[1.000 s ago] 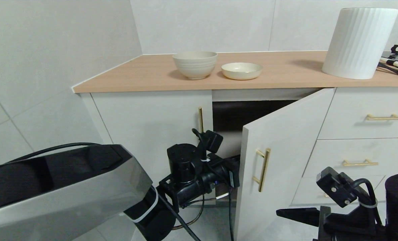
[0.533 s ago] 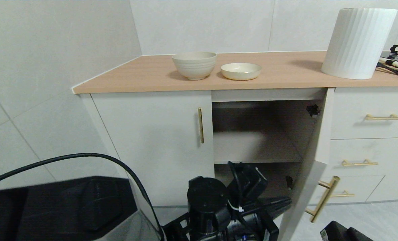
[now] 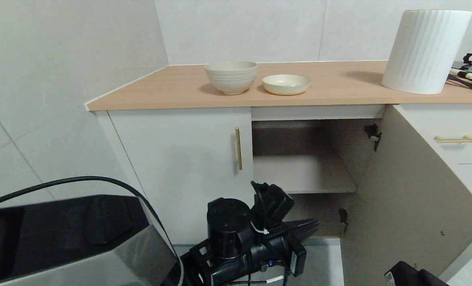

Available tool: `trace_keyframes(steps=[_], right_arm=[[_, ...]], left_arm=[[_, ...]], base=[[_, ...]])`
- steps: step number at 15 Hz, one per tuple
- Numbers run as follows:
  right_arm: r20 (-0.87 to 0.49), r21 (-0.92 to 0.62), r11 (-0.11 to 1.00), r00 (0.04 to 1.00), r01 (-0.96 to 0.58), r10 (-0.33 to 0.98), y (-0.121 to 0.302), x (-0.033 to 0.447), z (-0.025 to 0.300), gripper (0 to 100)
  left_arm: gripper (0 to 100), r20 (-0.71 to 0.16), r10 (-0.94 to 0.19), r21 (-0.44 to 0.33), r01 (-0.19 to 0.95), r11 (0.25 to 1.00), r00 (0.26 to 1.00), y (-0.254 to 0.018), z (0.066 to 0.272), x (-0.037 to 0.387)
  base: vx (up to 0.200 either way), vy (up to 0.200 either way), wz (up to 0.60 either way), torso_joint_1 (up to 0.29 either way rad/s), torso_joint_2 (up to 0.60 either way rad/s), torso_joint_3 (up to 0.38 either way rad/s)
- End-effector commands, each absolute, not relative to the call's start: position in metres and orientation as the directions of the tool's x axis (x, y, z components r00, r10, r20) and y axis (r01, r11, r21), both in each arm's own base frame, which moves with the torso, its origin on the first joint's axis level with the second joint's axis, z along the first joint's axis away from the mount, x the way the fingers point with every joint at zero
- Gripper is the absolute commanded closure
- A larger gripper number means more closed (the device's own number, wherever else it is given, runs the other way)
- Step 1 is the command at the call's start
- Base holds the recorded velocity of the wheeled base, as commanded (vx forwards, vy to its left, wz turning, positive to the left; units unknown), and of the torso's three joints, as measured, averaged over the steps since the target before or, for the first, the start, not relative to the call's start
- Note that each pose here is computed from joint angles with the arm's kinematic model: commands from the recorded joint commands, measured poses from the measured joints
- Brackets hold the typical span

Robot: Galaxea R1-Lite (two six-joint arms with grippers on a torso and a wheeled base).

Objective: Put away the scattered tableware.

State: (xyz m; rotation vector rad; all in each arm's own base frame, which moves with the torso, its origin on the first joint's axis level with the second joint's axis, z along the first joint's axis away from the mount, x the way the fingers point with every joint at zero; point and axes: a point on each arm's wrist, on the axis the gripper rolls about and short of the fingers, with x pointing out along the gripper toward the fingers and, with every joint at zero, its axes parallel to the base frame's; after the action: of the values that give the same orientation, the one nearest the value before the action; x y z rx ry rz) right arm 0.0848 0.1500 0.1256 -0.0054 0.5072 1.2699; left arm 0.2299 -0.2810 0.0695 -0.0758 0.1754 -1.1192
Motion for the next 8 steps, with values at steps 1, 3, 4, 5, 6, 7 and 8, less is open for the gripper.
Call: trace_keyframes(steps=[1, 3, 4, 5, 6, 7, 8], right_arm=[[-0.358, 0.268, 0.366, 0.261, -0.891, 0.896, 0.15, 0.097, 0.129, 0], [-0.352, 0.246, 0.437, 0.341, -0.865, 0.872, 0.154, 0.106, 0.133, 0], [-0.348, 0.233, 0.47, 0.378, -0.851, 0.858, 0.156, 0.109, 0.135, 0], [-0.346, 0.23, 0.519, 0.429, -0.823, 0.834, 0.156, 0.115, 0.138, 0], [-0.339, 0.233, 0.567, 0.48, -0.79, 0.809, 0.156, 0.124, 0.141, 0], [-0.328, 0.236, 0.596, 0.514, -0.768, 0.793, 0.156, 0.131, 0.144, 0], [-0.333, 0.237, 0.639, 0.557, -0.731, 0.761, 0.156, 0.146, 0.145, 0]], left_arm=[[100, -0.098, -0.876, -0.147, 0.864, 0.482, 0.472, -0.26, 0.089, 0.237], [100, -0.111, -0.844, -0.151, 0.83, 0.537, 0.525, -0.231, 0.115, 0.239], [100, -0.118, -0.825, -0.153, 0.811, 0.565, 0.553, -0.217, 0.125, 0.239], [100, -0.104, -0.805, -0.149, 0.791, 0.593, 0.584, -0.201, 0.139, 0.238], [100, -0.096, -0.785, -0.147, 0.771, 0.62, 0.613, -0.184, 0.15, 0.235], [100, -0.101, -0.762, -0.149, 0.748, 0.647, 0.64, -0.169, 0.158, 0.232], [100, -0.099, -0.732, -0.15, 0.717, 0.681, 0.674, -0.152, 0.167, 0.229]], base=[[0.0, 0.0, 0.0, 0.0, 0.0, 0.0], [0.0, 0.0, 0.0, 0.0, 0.0, 0.0], [0.0, 0.0, 0.0, 0.0, 0.0, 0.0], [0.0, 0.0, 0.0, 0.0, 0.0, 0.0], [0.0, 0.0, 0.0, 0.0, 0.0, 0.0], [0.0, 0.0, 0.0, 0.0, 0.0, 0.0], [0.0, 0.0, 0.0, 0.0, 0.0, 0.0]])
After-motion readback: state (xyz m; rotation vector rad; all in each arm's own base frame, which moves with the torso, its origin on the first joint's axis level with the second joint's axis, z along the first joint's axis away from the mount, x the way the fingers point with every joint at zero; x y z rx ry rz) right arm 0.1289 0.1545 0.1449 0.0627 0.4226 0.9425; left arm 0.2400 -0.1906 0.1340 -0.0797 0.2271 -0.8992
